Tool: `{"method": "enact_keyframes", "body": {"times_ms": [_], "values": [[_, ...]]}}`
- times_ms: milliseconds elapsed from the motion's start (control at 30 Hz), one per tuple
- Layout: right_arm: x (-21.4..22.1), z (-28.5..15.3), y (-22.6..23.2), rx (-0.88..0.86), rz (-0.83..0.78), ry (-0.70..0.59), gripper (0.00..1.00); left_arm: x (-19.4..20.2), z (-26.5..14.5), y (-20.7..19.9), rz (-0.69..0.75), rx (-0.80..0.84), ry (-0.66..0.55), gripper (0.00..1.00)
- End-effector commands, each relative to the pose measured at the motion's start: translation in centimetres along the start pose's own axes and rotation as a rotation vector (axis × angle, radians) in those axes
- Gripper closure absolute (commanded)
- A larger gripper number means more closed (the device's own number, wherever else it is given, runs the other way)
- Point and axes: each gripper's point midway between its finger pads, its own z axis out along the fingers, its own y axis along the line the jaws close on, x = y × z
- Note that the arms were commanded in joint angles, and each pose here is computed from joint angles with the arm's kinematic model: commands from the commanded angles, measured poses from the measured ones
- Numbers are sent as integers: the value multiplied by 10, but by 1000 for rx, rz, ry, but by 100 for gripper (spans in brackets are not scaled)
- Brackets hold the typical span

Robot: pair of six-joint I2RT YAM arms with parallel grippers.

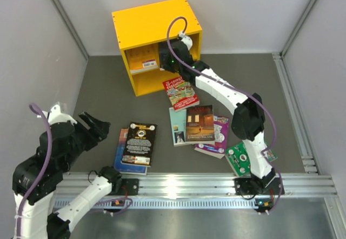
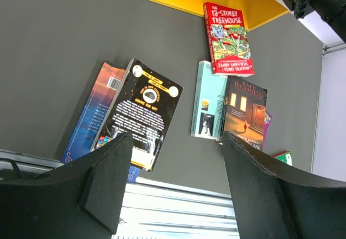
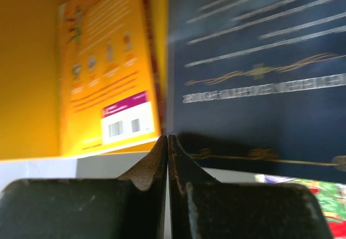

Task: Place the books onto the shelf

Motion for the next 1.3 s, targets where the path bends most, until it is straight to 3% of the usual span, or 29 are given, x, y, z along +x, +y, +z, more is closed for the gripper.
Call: {"method": "enact_keyframes", "body": {"times_ms": [0,100,233,433,633,1033,1267], "values": [[-26,4,-20,60,-6,-39,100,27,-1,30,45,-134,117,28],[-35,-2,-11,11,-3,-40,100,25,7,24,67,-133,121,28],[-40,-19,37,-156,-10,-51,100,24,19,13,92,-121,130,28],[-13,-41,79,-262,-12,0,100,26,34,3,115,-104,145,28],[18,-31,77,-252,16,62,100,26,35,0,129,-100,149,28],[21,-2,26,-30,-43,49,100,25,37,2,137,-113,143,28],[29,8,9,10,-45,72,100,25,43,1,157,-119,151,28]]}}
